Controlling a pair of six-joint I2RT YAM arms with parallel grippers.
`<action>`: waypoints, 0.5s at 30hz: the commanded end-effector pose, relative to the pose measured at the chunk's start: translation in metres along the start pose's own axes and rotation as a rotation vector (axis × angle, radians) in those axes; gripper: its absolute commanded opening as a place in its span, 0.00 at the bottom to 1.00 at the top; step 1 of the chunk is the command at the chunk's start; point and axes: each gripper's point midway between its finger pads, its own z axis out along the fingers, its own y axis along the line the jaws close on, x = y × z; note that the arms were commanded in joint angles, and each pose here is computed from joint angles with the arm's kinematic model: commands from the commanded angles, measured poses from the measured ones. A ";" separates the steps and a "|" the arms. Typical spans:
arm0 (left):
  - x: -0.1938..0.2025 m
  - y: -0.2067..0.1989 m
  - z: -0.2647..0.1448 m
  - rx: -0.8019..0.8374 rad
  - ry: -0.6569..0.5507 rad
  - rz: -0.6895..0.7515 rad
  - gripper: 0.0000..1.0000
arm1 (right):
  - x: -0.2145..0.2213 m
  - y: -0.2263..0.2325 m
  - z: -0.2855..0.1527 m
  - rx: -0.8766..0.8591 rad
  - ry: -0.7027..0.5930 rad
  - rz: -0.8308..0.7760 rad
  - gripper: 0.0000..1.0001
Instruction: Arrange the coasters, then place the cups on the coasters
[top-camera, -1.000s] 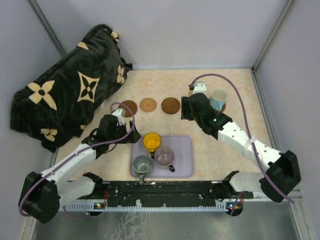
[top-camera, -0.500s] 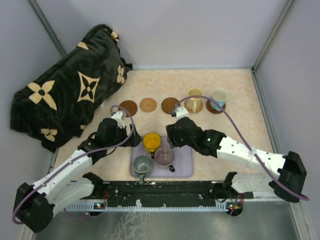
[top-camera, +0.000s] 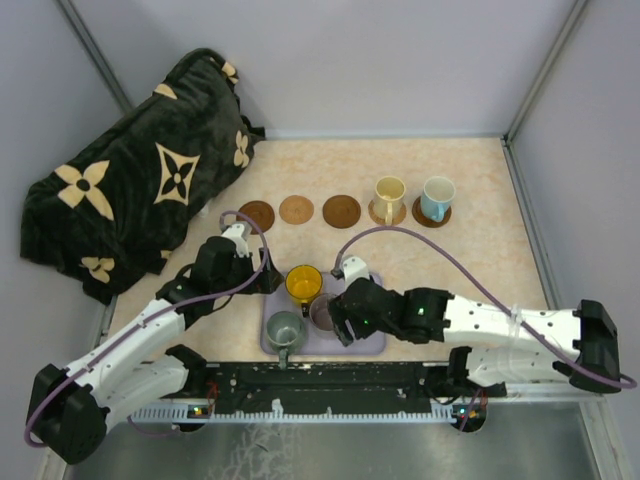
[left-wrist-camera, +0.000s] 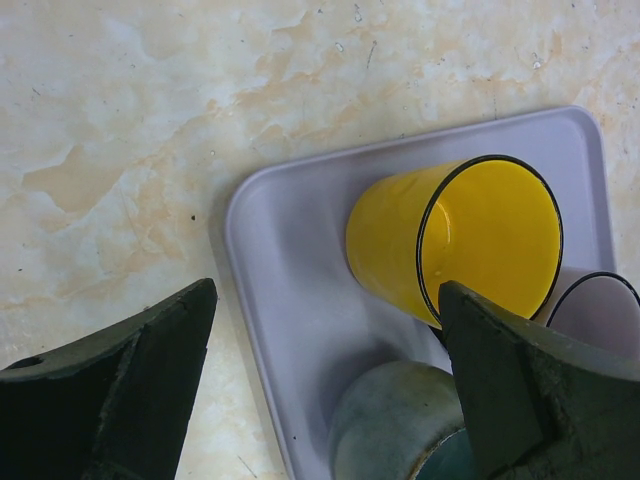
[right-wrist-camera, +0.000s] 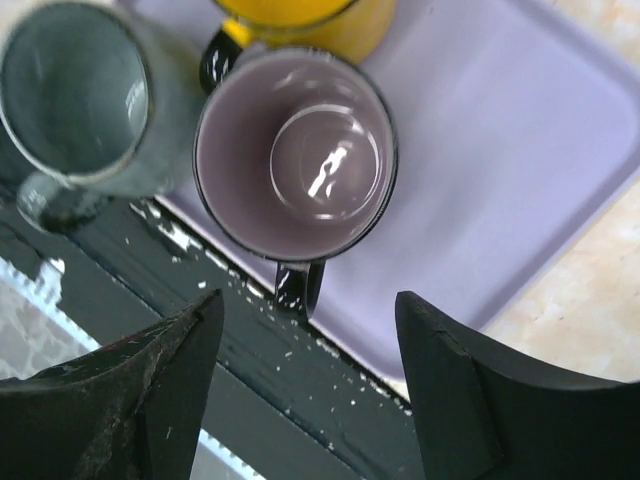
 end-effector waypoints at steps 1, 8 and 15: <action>-0.009 -0.003 -0.001 0.000 -0.032 -0.002 0.98 | 0.021 0.011 0.004 -0.010 0.041 0.019 0.70; -0.006 -0.002 0.000 -0.002 -0.026 -0.007 0.98 | 0.038 0.021 0.023 -0.019 0.081 0.000 0.66; -0.002 0.001 -0.001 -0.011 -0.023 -0.009 0.98 | 0.040 0.017 0.040 0.055 0.104 -0.014 0.56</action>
